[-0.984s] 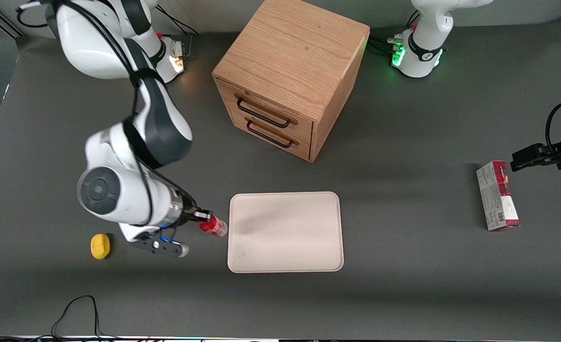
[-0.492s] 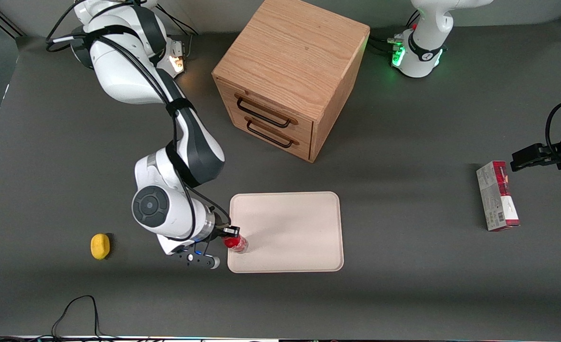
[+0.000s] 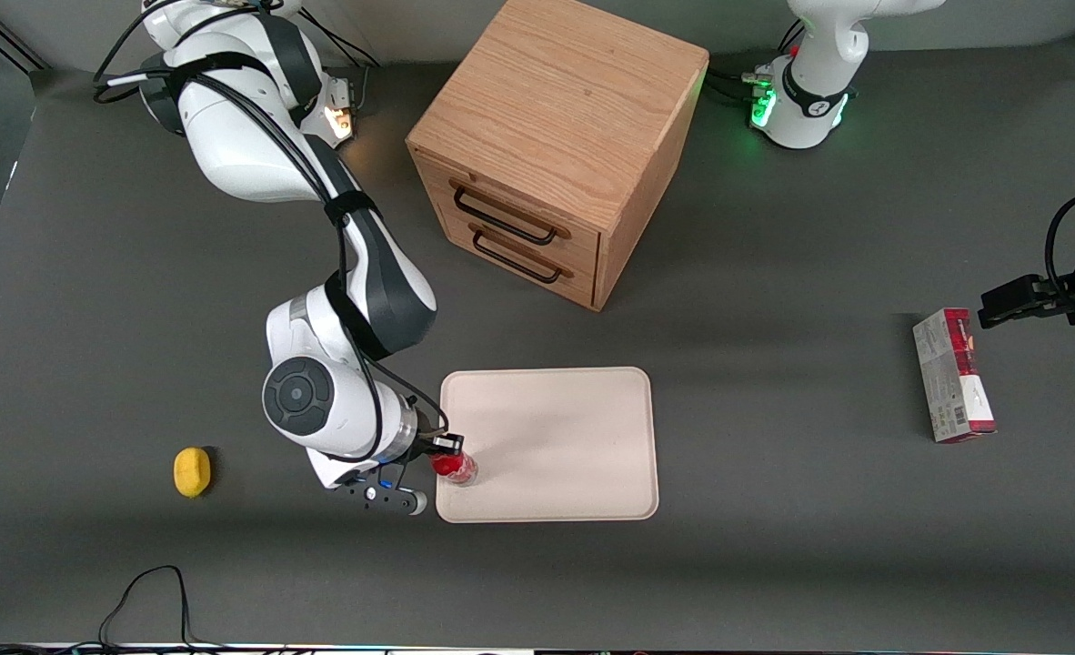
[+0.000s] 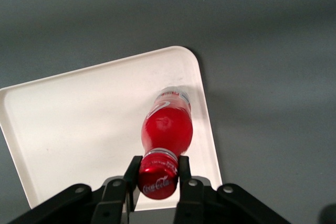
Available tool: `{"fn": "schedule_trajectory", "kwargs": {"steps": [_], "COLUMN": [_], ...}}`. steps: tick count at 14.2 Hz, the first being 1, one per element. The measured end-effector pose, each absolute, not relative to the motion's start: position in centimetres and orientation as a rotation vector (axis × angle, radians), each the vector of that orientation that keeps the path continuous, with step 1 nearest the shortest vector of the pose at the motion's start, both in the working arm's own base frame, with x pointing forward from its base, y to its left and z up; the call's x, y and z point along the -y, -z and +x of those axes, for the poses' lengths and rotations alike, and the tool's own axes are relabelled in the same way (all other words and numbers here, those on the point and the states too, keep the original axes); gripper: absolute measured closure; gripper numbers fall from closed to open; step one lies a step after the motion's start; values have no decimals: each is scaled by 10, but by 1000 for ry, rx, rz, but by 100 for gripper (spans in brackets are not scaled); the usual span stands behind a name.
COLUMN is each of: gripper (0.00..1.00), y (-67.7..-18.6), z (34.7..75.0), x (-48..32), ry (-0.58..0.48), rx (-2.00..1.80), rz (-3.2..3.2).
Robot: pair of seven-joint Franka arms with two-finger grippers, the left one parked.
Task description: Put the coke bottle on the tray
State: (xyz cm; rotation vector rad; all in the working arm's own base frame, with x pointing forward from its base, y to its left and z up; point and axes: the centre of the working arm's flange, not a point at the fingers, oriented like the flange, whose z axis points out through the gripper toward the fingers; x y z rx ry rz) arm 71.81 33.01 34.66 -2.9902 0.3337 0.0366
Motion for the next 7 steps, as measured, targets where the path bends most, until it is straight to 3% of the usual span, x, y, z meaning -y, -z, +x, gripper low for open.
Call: {"fn": "schedule_trajectory", "kwargs": {"steps": [3,7], "gripper": [44,4], "y": [-350,-355], "z": [719,719], "x": [-330,-331], "ry": [-18,-12], "rx": [-330,-327], "rz": [-2992,-2992]}}
